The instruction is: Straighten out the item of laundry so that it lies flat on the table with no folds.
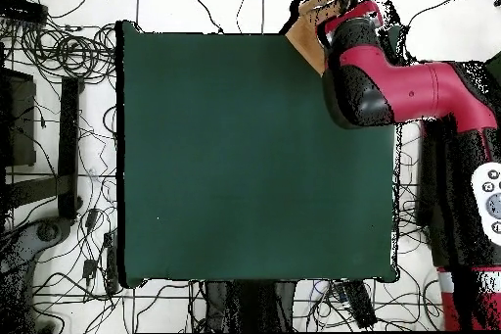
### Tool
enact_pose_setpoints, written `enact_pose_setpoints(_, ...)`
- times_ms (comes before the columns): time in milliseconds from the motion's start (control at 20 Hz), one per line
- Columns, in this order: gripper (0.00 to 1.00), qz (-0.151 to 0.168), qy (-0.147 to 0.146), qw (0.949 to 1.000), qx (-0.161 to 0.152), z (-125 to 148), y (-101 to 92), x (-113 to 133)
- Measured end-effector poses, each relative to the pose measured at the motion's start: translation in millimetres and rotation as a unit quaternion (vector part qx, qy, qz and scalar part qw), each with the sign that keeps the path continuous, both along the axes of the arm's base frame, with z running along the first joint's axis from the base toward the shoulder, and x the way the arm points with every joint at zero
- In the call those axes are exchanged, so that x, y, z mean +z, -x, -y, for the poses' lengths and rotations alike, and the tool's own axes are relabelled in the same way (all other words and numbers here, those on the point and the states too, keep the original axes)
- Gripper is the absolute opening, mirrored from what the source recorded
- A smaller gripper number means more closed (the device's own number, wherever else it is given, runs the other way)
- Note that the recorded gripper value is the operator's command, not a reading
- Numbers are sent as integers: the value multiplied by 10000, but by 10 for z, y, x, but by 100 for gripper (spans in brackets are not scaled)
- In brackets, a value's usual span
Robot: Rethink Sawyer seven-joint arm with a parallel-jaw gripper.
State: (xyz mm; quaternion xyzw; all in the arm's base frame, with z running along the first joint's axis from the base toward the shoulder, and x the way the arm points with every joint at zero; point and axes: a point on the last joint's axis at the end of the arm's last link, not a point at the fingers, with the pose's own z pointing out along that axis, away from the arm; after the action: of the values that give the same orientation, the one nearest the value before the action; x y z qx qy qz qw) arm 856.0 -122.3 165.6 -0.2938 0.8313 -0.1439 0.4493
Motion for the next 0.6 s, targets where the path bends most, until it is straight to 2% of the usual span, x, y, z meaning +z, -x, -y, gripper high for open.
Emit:
enact_pose_setpoints(200,0,-29,75,9999,74,26,-3,-23)
enact_pose_setpoints(600,0,-33,97,9990,426,140,-56,-204)
